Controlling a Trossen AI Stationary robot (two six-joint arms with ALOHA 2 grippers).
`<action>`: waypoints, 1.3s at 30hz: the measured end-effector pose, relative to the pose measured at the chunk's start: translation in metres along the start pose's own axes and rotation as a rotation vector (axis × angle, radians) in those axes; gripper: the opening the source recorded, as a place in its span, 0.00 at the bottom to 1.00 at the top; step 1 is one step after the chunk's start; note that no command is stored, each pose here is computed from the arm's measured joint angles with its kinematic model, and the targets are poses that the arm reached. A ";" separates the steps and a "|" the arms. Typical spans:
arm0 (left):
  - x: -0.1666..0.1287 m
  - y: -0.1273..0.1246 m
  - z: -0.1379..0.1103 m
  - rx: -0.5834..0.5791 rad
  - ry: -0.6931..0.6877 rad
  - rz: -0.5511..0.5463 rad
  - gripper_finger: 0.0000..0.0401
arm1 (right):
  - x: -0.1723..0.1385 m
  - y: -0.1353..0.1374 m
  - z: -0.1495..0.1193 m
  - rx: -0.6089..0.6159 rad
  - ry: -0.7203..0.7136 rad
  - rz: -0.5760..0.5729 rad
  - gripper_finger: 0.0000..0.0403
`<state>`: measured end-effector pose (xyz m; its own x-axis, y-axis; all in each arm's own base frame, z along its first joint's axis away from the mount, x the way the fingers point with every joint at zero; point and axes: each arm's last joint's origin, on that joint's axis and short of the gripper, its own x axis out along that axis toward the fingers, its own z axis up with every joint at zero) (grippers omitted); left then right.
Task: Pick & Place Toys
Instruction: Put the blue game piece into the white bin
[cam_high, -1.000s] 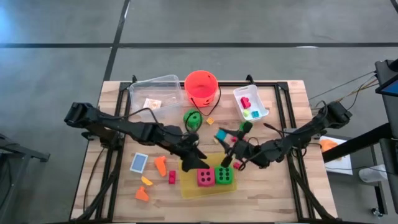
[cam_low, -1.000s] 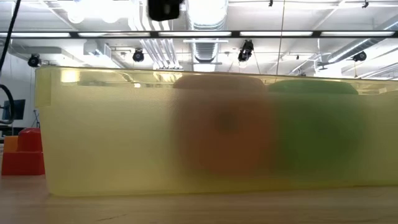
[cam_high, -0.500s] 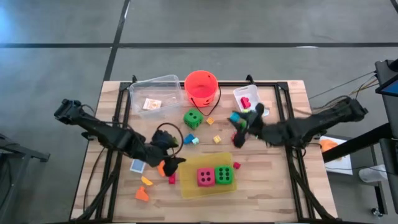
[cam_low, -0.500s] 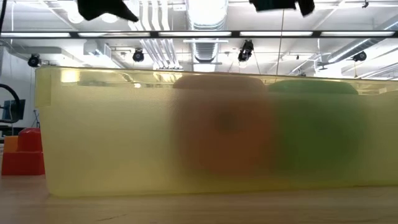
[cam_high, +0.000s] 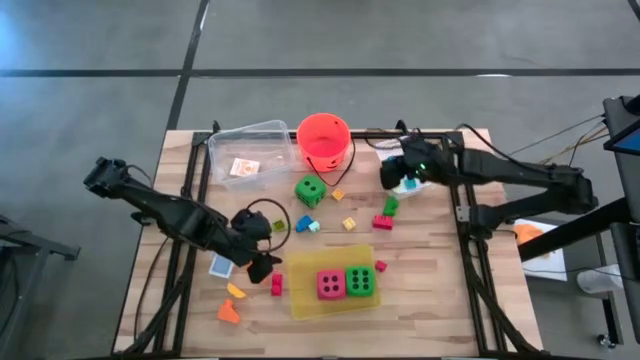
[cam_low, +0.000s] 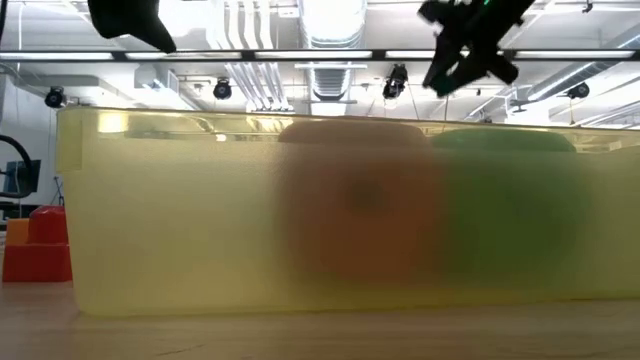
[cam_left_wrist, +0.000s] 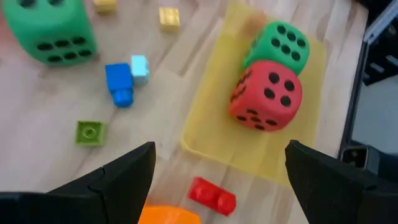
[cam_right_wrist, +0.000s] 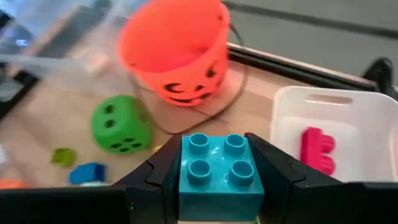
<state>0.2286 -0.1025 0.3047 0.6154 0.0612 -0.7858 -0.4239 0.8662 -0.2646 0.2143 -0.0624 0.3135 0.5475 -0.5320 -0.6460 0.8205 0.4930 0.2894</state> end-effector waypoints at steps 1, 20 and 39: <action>-0.003 0.001 0.000 -0.003 -0.012 0.000 0.86 | 0.006 -0.002 0.002 0.006 0.022 -0.025 0.33; -0.012 0.006 -0.006 0.090 -0.009 0.044 0.86 | 0.116 -0.065 -0.010 0.059 0.552 -0.419 0.33; -0.012 0.006 -0.006 0.093 -0.009 0.043 0.86 | 0.147 -0.100 -0.016 0.281 0.684 -0.421 0.33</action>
<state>0.2147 -0.1006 0.3095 0.6040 0.1031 -0.7903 -0.3869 0.9049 -0.1776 0.2099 -0.1789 0.1779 0.0417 -0.0545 -0.9976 0.9933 0.1104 0.0355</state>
